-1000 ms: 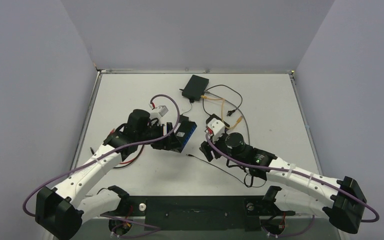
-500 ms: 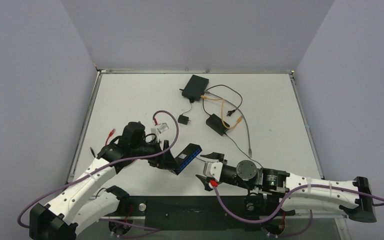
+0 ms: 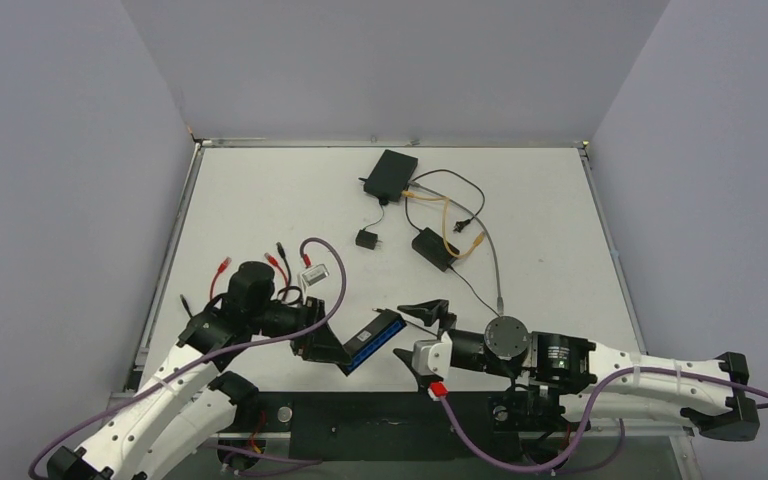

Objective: Insert the plug into the switch port
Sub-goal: Place the switch port at the center of the board.

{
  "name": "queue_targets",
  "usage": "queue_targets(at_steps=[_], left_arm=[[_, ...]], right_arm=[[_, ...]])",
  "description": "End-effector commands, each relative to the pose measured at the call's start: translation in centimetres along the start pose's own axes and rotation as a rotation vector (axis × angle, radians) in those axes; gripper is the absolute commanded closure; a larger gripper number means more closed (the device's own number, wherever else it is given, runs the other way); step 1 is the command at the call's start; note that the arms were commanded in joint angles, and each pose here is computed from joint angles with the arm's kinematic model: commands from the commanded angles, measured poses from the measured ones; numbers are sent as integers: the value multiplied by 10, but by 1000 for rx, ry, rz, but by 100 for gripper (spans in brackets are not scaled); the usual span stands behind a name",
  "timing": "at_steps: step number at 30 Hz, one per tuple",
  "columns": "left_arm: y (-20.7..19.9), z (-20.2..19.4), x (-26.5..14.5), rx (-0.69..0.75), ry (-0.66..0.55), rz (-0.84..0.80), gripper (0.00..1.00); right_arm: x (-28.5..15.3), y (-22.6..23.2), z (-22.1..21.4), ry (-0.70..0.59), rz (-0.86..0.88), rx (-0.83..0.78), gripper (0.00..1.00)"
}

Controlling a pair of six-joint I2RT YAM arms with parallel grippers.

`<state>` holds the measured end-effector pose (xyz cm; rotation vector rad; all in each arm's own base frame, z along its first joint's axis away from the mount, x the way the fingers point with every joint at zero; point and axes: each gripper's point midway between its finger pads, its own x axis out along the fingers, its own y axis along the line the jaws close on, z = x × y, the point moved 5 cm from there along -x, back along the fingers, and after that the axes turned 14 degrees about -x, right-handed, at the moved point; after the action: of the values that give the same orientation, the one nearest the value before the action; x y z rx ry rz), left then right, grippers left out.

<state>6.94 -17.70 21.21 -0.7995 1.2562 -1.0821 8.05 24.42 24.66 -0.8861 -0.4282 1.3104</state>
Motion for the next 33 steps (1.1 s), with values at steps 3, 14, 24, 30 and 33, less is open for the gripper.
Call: queue_targets(at_steps=[3, 14, 24, 30, 33], left_arm=[[-20, -11, -7, 70, 49, -133, 100], [-24, -25, -13, 99, 72, -192, 100], [-27, -34, -14, 122, 92, -237, 100], [-29, -35, -14, 133, 95, -266, 100], [-30, -35, -15, 133, 95, -276, 100]], right_arm=[[0, -24, 33, -92, 50, -105, 29], [-5, -11, 36, -186, 223, -108, 30], [8, -13, 31, -235, 257, -70, 30], [18, -13, 32, -288, 292, -37, 37], [21, -12, 33, -318, 313, -9, 59]])
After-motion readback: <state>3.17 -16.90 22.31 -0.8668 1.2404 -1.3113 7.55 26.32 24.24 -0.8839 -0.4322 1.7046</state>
